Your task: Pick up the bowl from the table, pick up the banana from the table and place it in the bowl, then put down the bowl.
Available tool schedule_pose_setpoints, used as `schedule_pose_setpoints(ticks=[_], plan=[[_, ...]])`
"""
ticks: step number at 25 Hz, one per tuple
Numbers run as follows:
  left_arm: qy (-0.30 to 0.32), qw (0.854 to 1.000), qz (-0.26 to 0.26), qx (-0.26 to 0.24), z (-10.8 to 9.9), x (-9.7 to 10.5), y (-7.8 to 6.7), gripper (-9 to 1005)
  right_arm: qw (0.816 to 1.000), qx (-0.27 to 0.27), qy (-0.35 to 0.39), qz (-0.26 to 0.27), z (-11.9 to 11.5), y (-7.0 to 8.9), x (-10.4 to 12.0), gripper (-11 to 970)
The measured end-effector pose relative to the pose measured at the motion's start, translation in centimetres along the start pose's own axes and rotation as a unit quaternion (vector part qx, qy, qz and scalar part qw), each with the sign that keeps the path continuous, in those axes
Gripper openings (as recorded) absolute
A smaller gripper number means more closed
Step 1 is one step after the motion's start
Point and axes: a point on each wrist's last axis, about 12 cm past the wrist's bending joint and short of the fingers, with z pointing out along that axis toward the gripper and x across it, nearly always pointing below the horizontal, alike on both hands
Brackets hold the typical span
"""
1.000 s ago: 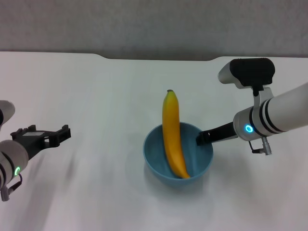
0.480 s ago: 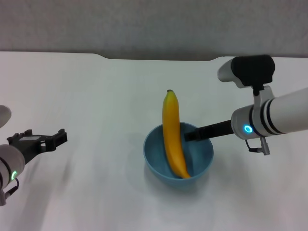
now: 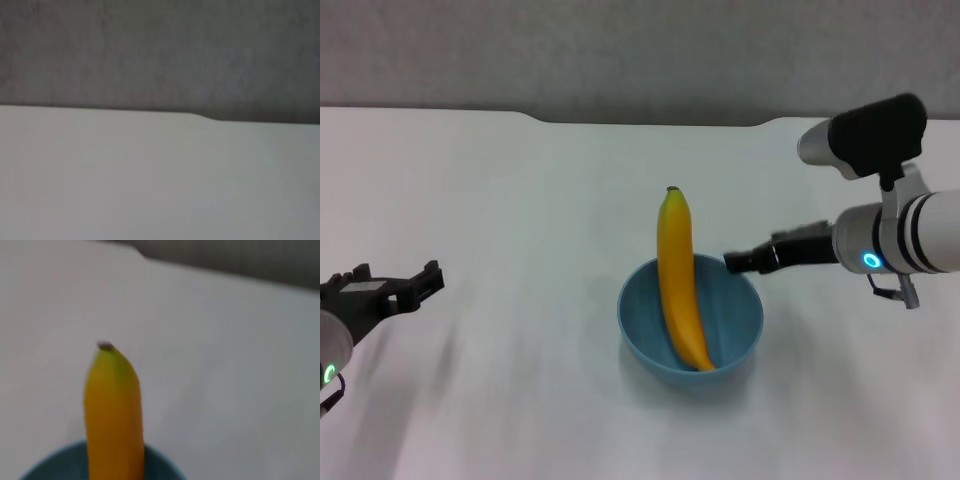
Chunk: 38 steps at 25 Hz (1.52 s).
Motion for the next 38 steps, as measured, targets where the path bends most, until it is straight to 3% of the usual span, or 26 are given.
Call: schedule_pose_setpoints(ticks=[2, 6, 11, 15, 19, 20, 21, 23, 27, 32, 38], plan=[[-0.012, 1.000, -0.002, 0.002, -0.2, 0.0, 0.1, 907, 0.999, 0.005, -0.033, -0.024, -0.7, 0.6, -0.2, 831], [-0.040, 0.999, -0.006, 0.006, -0.8, 0.3, 0.4, 907, 0.993, 0.022, -0.096, -0.060, -1.9, 1.3, 0.4, 827], [-0.108, 0.994, -0.001, 0.030, -1.6, 1.5, 0.6, 907, 0.983, 0.064, -0.160, -0.070, -2.4, 1.1, 2.8, 823], [-0.164, 0.985, 0.010, 0.056, -1.9, 3.4, 1.0, 907, 0.971, 0.090, -0.184, -0.121, -1.5, 2.1, 4.6, 820], [-0.198, 0.976, 0.024, 0.085, -1.5, 5.0, 1.1, 907, 0.949, 0.121, -0.232, -0.178, -0.5, 3.7, 6.6, 821], [-0.200, 0.975, 0.029, 0.094, -1.1, 5.7, 1.2, 907, 0.929, 0.145, -0.283, -0.189, -0.6, 4.2, 7.6, 821], [-0.200, 0.975, 0.029, 0.094, -1.1, 5.7, 1.2, 907, 0.929, 0.145, -0.283, -0.189, -0.6, 4.2, 7.6, 821], [-0.197, 0.975, 0.034, 0.100, -0.8, 6.1, 1.2, 907, 0.908, 0.162, -0.336, -0.193, -1.1, 4.5, 8.5, 822], [-0.212, 0.968, 0.037, 0.126, -0.7, 6.2, 0.7, 907, 0.875, 0.164, -0.411, -0.198, -2.2, 4.1, 11.2, 823], [-0.227, 0.961, 0.037, 0.156, -0.6, 5.9, -0.3, 907, 0.872, 0.158, -0.431, -0.174, -2.8, 2.9, 12.3, 823], [-0.193, 0.967, -0.003, 0.164, 0.7, 6.0, -0.2, 907, 0.884, 0.145, -0.427, -0.127, -2.9, 1.4, 13.3, 825]])
